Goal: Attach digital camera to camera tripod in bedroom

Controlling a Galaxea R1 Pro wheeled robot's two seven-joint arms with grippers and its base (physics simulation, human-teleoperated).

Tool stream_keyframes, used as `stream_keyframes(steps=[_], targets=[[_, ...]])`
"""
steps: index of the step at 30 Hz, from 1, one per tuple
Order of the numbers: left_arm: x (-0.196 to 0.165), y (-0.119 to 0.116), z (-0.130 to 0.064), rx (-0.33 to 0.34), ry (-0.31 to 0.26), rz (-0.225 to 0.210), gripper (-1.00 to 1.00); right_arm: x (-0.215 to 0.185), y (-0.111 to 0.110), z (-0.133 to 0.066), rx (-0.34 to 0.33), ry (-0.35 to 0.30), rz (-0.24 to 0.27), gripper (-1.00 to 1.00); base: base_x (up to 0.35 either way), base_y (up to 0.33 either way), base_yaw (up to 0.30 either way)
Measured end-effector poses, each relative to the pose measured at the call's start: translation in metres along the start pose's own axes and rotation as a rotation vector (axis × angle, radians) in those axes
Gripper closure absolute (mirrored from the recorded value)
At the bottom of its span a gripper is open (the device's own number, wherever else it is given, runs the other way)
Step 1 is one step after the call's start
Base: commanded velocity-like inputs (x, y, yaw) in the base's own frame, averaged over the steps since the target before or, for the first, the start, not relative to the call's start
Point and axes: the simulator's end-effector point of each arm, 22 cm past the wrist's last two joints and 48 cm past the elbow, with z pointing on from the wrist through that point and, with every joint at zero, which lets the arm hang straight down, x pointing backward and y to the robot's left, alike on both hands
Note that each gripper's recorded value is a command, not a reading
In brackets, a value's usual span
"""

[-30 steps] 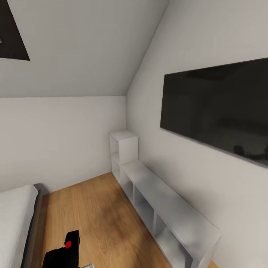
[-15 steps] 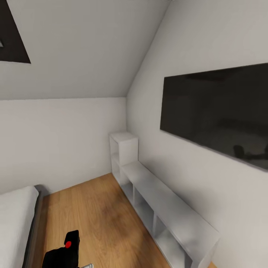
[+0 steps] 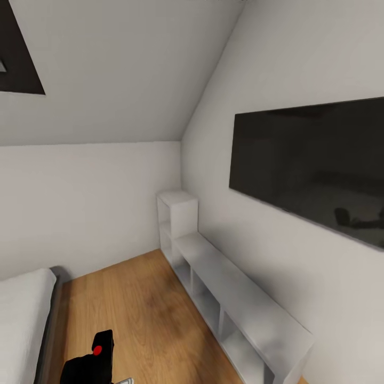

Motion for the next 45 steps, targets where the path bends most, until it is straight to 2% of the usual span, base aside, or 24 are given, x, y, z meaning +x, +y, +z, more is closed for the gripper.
stream_keyframes(steps=[21,25,32,35,39,41,45], targets=[[-0.013,0.003,-0.009,-0.001,0.0,0.0,1.0,-0.014,0.0,-0.008,0.0,0.0,0.0,-1.0,0.0,0.0,0.0],[-0.014,0.016,-0.004,-0.037,-0.002,0.009,1.0,-0.01,0.0,-0.011,-0.001,0.013,-0.002,-1.0,0.0,0.0,0.0],[-0.009,0.021,-0.003,-0.065,0.015,0.001,1.0,0.017,-0.001,-0.02,-0.002,0.076,-0.011,-1.0,0.0,0.0,0.0],[-0.009,0.02,-0.003,-0.066,0.018,-0.001,1.0,0.037,-0.002,-0.028,-0.001,0.122,-0.018,-1.0,0.0,0.0,0.0],[-0.008,0.021,-0.004,-0.067,0.02,-0.001,1.0,0.087,-0.011,-0.053,0.008,0.243,-0.039,-1.0,0.0,0.0,0.0],[-0.007,0.02,-0.004,-0.063,0.02,0.006,1.0,0.097,-0.017,-0.058,0.013,0.267,-0.048,-1.0,0.0,0.0,0.0],[-0.002,0.02,-0.012,-0.031,0.022,0.053,1.0,0.111,-0.032,-0.07,0.041,0.314,-0.071,-1.0,0.0,0.0,0.0]])
